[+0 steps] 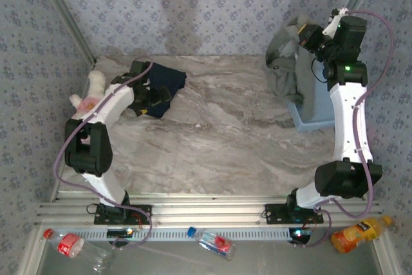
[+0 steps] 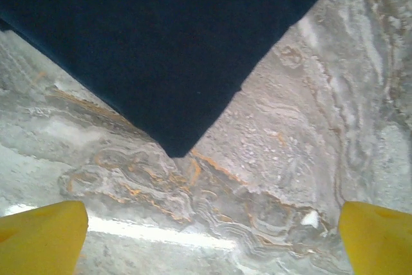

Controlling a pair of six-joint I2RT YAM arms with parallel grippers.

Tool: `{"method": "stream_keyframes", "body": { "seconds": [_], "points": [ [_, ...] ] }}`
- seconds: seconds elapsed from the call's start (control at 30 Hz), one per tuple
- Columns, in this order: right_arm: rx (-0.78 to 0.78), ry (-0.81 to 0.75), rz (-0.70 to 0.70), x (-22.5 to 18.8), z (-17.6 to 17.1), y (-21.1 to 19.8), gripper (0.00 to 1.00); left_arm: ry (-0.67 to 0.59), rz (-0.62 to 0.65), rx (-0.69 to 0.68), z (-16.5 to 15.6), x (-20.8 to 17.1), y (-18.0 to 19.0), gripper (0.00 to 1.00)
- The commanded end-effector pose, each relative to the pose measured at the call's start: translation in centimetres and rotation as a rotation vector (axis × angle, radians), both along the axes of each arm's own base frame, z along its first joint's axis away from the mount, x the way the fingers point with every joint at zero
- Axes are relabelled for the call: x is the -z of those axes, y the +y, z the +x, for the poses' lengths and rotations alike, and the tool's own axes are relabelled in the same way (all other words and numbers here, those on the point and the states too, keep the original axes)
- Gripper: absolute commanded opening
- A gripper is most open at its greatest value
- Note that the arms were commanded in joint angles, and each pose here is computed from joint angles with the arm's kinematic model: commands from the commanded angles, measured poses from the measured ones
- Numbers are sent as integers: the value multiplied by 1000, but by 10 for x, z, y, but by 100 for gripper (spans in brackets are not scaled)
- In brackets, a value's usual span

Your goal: Fold and stack the mixed laundry pile

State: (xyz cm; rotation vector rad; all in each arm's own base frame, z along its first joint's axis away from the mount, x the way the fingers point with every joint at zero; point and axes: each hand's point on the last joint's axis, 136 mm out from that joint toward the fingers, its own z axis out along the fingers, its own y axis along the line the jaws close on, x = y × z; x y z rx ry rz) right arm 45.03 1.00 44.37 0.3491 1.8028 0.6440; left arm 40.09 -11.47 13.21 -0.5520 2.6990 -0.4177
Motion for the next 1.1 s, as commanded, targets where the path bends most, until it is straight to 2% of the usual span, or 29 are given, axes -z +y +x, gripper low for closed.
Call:
{"method": "stream_keyframes", "body": {
  "seconds": [0.0,0.2,0.3,0.43,0.57,0.67,0.77,0.8,0.83,0.9,1.0,1.07],
  "points": [
    [-172,-60,56,-28,-19,41,0,-101,-87,-4,2,-32,-18,100],
    [-540,-163,76,-88,-75,145,0,-165,-135,0,-4,-57,-31,100],
    [-646,-229,85,-119,-102,172,0,-207,-157,-2,-6,-71,-35,100],
    [-681,-276,96,-139,-123,182,0,-249,-154,-20,-12,-84,-30,100],
    [-612,-212,99,-114,-117,179,0,-280,-119,-52,-24,-90,-17,100],
    [-477,-69,85,-52,-93,165,0,-289,-88,-71,-36,-91,-7,100],
    [-354,164,66,54,-68,152,0,-290,-59,-91,-48,-89,3,100],
    [-291,280,39,101,-62,142,5,-282,-43,-100,-52,-87,7,100],
    [-271,382,-16,146,-62,134,27,-272,-26,-102,-56,-85,10,100],
    [-233,581,-73,221,-69,116,55,-262,-17,-92,-62,-84,11,100],
    [-208,782,-217,298,-98,90,61,-232,-10,-43,-73,-79,2,100],
    [-185,826,-276,315,-112,79,62,-223,-1,6,-78,-76,-9,100]
  ]
}}
